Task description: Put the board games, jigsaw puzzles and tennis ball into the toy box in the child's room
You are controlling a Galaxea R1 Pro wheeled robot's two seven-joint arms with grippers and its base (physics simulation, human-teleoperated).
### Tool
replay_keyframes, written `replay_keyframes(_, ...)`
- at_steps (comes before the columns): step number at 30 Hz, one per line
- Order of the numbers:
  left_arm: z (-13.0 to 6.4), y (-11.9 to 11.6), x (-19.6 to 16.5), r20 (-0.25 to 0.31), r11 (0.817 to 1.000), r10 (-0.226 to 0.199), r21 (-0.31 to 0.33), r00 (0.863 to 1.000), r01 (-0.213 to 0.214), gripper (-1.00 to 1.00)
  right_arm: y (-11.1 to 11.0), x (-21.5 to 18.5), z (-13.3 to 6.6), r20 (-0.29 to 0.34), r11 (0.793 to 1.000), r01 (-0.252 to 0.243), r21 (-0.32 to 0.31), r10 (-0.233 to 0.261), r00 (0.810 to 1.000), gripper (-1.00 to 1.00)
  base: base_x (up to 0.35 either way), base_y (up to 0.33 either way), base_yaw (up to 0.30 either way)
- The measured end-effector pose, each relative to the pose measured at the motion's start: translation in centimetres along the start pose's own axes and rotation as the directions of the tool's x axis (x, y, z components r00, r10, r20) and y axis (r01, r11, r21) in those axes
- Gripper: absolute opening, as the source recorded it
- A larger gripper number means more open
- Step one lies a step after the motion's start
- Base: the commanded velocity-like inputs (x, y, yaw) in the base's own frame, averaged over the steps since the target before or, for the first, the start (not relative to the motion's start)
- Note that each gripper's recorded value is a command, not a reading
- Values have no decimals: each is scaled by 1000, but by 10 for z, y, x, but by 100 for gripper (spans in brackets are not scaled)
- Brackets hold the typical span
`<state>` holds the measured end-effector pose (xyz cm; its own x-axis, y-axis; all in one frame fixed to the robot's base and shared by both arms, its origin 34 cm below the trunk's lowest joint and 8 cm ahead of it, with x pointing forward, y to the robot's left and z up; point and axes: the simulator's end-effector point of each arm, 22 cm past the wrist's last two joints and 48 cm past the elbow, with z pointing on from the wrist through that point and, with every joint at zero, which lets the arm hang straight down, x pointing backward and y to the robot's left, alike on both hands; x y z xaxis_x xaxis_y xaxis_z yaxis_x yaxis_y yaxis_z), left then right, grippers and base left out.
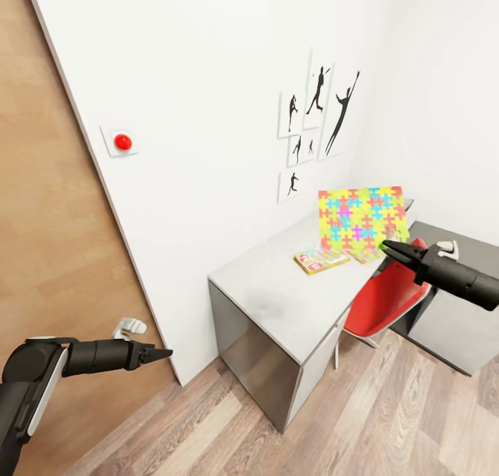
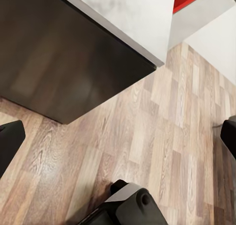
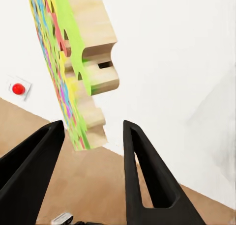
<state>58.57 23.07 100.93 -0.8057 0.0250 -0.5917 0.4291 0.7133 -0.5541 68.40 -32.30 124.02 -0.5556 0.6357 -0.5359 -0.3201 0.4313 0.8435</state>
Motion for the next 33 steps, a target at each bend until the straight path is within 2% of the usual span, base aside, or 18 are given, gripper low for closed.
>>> replay_keyframes(2, 0, 0, 0, 0, 1000, 0, -1, 1000, 0, 100, -9, -18, 3, 22, 999, -15, 37, 14, 1000, -100, 170, -129, 0)
replay_keyframes(5, 0, 0, 0, 1, 1000, 0, 0, 1000, 0, 100, -27, -40, 5, 52, 994, -81, 79, 77, 996, -100, 219, -188, 0)
replay_keyframes(8, 0, 0, 0, 1, 1000, 0, 0, 1000, 0, 100, -35, -49, 6, 64, 989, -107, 105, 100, 993, -100, 238, -221, 0)
replay_keyframes(14, -1, 1, 0, 1, 1000, 0, -2, 1000, 0, 100, -40, -62, 5, 81, 982, -101, 162, 89, 993, -100, 244, -236, 0)
replay_keyframes(19, -1, 1, 0, 1, 1000, 0, -2, 1000, 0, 100, -52, -64, 4, 86, 968, -104, 228, 87, 993, -100, 234, -255, 0)
replay_keyframes(33, 0, 0, 0, 0, 1000, 0, -1, 1000, 0, 100, -57, -66, 3, 85, 963, -107, 248, 89, 992, -100, 169, -301, 4)
